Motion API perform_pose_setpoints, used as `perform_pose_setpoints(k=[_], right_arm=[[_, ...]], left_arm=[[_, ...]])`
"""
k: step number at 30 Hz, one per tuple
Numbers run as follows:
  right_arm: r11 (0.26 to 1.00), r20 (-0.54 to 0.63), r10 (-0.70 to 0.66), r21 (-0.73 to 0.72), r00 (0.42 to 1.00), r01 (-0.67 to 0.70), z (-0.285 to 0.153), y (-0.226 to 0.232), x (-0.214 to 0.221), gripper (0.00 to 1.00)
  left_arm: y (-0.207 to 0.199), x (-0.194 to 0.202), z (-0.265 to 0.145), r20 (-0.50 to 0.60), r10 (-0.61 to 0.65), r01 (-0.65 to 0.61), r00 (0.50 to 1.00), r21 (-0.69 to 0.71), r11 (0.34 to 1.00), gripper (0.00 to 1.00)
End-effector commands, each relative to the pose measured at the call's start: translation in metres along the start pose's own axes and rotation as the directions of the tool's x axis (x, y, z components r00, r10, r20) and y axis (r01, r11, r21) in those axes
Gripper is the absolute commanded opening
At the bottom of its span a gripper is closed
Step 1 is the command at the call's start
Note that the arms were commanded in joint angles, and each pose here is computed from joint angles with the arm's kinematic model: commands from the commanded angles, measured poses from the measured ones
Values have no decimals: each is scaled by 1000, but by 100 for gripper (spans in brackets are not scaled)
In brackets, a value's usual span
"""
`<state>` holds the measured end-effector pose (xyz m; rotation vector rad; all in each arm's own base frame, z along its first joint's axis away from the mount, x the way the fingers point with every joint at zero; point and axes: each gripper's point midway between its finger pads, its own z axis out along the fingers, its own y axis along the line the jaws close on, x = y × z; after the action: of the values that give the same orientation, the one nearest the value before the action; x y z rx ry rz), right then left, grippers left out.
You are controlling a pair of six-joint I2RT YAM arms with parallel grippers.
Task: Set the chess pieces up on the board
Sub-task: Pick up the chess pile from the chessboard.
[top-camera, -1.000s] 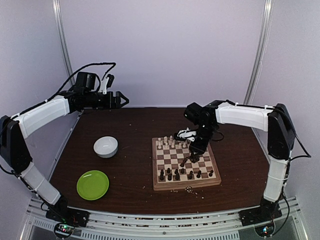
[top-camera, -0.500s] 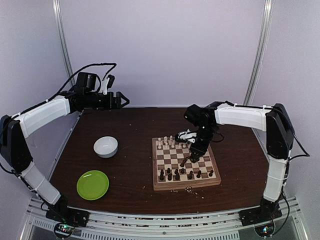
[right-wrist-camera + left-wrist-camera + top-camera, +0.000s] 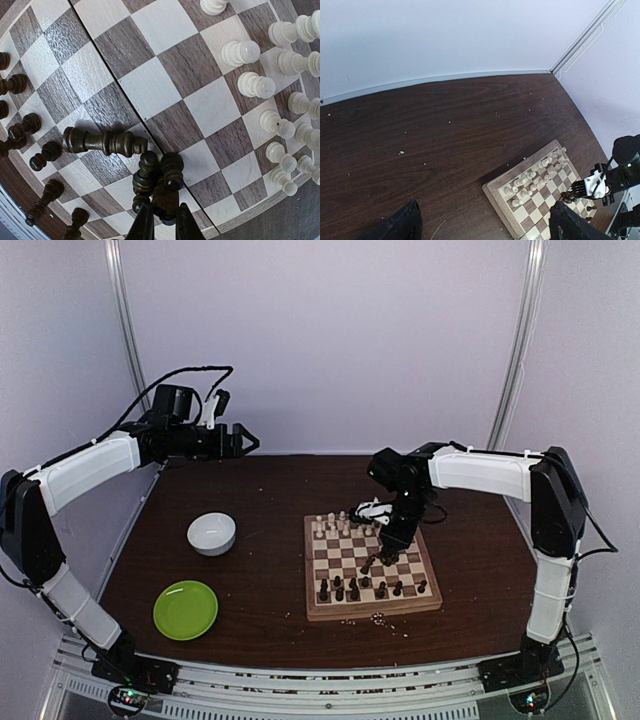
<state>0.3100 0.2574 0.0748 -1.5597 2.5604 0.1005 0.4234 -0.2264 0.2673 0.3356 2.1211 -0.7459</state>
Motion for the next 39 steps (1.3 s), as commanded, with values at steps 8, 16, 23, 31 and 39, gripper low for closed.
perform_pose_setpoints(k=[8,16,23,31,39], right_arm=[[1000,-21,18,23,1000,-17,10,-9,1,22],[999,-26,26,27,999,-25,11,-13,2,26],[999,-9,33,4,999,-33,6,-10,1,11],[999,37,34,-9,999,-34,-20,-3,1,5],[999,58,37,-9,998,-37,-33,1,3,5]], left_arm=[[3,-5,6,22,-8,8,1000,19,1000,90],[2,-4,7,18,-10,9,1000,23,1000,90],[3,-3,8,15,-13,12,1000,23,1000,90],[2,-3,8,13,-14,14,1000,27,1000,90],[2,-2,9,13,-16,16,1000,30,999,90]])
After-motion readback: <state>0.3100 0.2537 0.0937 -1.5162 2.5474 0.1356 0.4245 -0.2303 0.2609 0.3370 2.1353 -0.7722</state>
